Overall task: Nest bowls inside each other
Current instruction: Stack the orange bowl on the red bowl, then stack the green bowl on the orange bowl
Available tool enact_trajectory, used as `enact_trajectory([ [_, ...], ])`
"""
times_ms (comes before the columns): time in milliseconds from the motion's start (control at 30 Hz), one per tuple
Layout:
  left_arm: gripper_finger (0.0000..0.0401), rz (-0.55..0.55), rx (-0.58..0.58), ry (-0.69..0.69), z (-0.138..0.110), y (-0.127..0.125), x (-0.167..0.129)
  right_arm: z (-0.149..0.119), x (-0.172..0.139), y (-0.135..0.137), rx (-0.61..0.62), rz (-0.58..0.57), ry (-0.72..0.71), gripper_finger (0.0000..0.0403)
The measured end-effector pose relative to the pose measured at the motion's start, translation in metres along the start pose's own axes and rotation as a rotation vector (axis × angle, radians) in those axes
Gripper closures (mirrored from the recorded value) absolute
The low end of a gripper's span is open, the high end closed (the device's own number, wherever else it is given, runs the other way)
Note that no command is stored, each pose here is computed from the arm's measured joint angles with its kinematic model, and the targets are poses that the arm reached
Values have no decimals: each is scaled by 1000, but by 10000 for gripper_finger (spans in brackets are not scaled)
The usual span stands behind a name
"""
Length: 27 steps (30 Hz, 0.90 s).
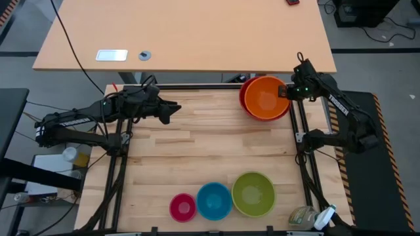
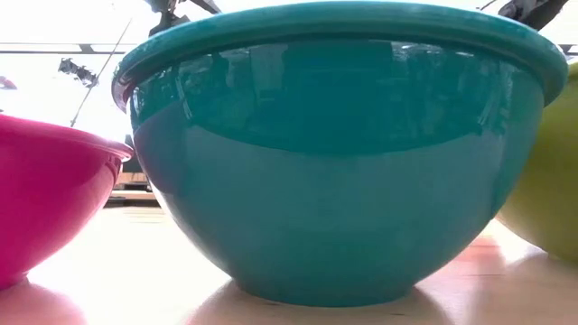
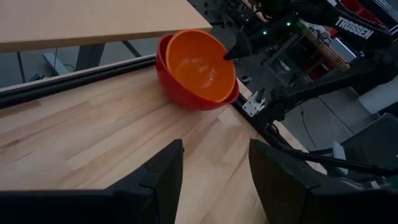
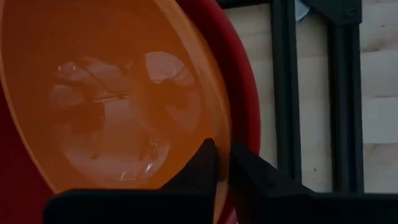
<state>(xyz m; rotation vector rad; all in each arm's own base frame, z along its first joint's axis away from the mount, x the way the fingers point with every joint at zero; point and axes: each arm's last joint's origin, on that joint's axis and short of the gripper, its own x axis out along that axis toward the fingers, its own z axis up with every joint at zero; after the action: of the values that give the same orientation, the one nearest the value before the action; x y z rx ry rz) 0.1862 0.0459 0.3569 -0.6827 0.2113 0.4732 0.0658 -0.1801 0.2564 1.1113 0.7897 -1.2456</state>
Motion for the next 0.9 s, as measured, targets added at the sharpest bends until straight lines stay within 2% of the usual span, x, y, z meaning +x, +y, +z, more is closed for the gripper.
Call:
enact_trajectory([
  [133,216,0,9,0,0,0,0,-1,0,0,-28,-3,10,330],
  [267,216,0,20,0,0,0,0,-4,0,-1,-62,10,43,284],
  [533,216,0,21,0,0,0,0,-10,-1,0,-45,18,104,199],
  [700,216,-11,20,9,0,0,0,-8,-17,12,-93,-10,77,191],
  [833,216,-14,21,12,0,0,0,-7,-39,37,-206,99,36,192],
  [900,216,-16,24,13,0,0,0,-14,-47,50,-353,179,58,192],
])
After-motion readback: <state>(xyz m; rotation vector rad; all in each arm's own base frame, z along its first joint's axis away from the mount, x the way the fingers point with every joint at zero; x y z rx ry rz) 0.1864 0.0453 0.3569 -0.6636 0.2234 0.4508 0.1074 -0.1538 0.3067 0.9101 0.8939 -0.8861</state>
